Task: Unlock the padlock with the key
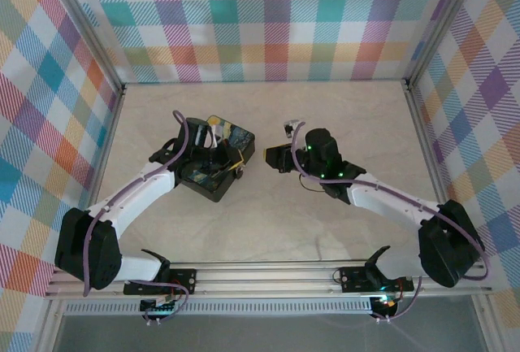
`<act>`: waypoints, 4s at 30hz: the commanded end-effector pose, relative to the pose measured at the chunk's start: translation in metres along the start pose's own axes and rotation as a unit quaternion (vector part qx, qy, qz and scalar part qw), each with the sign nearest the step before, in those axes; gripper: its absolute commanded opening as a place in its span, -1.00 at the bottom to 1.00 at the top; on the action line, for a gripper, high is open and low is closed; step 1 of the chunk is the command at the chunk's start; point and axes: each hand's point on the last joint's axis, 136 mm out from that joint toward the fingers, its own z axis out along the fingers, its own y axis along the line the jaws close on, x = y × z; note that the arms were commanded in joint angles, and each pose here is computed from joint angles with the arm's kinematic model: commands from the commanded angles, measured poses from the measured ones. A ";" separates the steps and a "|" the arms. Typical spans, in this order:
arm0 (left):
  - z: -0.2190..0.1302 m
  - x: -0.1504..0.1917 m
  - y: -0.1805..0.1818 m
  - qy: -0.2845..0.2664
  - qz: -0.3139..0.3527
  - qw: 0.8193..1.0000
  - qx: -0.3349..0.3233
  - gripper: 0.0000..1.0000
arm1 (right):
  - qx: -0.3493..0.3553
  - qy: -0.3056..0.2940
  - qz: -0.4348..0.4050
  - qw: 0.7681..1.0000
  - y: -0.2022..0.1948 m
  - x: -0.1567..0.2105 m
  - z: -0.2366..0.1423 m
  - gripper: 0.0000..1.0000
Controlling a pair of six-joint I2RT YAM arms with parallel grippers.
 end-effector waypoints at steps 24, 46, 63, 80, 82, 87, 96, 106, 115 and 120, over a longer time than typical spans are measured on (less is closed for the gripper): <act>-0.013 -0.004 -0.037 -0.027 0.059 0.992 0.112 -1.00 | -0.130 0.082 0.234 0.960 0.030 0.035 0.032 -0.35; -0.015 0.013 -0.046 0.025 0.089 0.986 0.140 -1.00 | -0.149 0.083 0.151 0.974 0.041 0.020 0.022 -0.28; -0.017 0.015 -0.049 0.023 0.084 0.984 0.156 -1.00 | -0.206 0.076 0.154 0.963 0.055 0.020 0.015 -0.78; -0.026 -0.003 -0.027 -0.034 0.085 0.994 0.060 -0.07 | -0.135 0.089 0.117 0.980 0.035 0.034 0.008 -1.00; -0.031 -0.007 -0.025 -0.049 0.083 0.994 0.043 0.00 | -0.118 0.096 0.111 0.982 0.027 0.038 0.006 -1.00; -0.041 -0.011 0.017 -0.079 0.032 0.994 -0.068 0.04 | -0.053 0.111 0.105 0.987 -0.003 0.043 0.002 -1.00; -0.010 0.027 0.053 -0.017 0.022 0.988 -0.153 0.02 | 0.026 0.136 0.109 0.984 -0.052 0.049 0.000 -1.00; 0.025 0.048 0.082 0.052 0.039 0.975 -0.210 0.09 | 0.065 0.149 0.117 0.980 -0.071 0.058 0.005 -1.00; 0.010 0.028 0.117 0.026 -0.012 0.976 -0.217 0.11 | 0.073 0.158 0.117 0.978 -0.073 0.062 0.003 -1.00; -0.003 0.015 0.134 0.014 -0.025 0.972 -0.233 0.11 | 0.073 0.160 0.117 0.977 -0.073 0.061 0.003 -1.00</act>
